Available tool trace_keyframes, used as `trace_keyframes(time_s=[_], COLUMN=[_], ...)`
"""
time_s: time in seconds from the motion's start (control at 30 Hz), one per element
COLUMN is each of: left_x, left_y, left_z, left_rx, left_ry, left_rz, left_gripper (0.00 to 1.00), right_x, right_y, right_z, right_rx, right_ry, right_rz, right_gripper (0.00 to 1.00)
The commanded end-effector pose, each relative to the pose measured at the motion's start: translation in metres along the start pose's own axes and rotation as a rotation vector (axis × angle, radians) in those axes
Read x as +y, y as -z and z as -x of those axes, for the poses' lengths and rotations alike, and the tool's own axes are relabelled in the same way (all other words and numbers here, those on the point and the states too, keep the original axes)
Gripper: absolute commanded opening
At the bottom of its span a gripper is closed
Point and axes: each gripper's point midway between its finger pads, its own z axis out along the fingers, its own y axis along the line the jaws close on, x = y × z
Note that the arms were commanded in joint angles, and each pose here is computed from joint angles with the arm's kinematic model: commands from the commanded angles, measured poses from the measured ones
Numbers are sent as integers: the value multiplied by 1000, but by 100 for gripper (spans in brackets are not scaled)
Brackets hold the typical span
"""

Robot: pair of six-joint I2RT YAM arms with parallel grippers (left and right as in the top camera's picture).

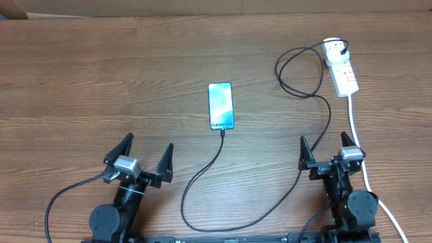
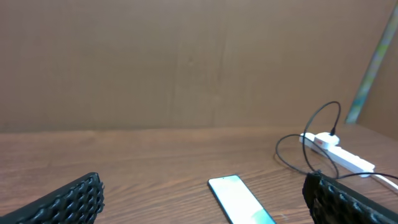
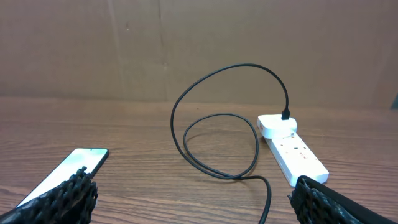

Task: Plug charger to phone and switch on socket

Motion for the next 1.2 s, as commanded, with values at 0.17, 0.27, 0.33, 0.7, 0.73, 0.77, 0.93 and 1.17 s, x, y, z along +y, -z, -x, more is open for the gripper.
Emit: trace_keyframes(time_s=[0.17, 0.27, 0.33, 0.7, 0.73, 0.77, 0.93, 1.17], left_x=[17, 21, 25, 36, 37, 39, 47, 63], left_y=[0, 1, 1, 6, 6, 6, 8, 12], left_z=[-2, -1, -4, -49, -49, -49, -48, -45], left_rx=[-38, -39, -29, 158, 158, 157, 161, 155], left_ry=[-17, -16, -14, -60, -64, -65, -117, -120], left_rz=[87, 107, 128, 171, 179, 188, 231, 308], left_gripper=[100, 99, 99, 100, 99, 100, 100, 100], right_x=[1, 1, 1, 1, 1, 1, 1, 1], right_y=[0, 0, 0, 0, 0, 0, 0, 0], right_z=[-1, -1, -1, -1, -1, -1, -1, -1], right_rx=[-7, -8, -7, -7, -8, -7, -8, -7], right_ry=[-3, -3, -3, -3, -3, -3, -3, -3], right_rz=[2, 2, 2, 2, 2, 2, 2, 2], right_gripper=[100, 100, 100, 100, 100, 100, 100, 100])
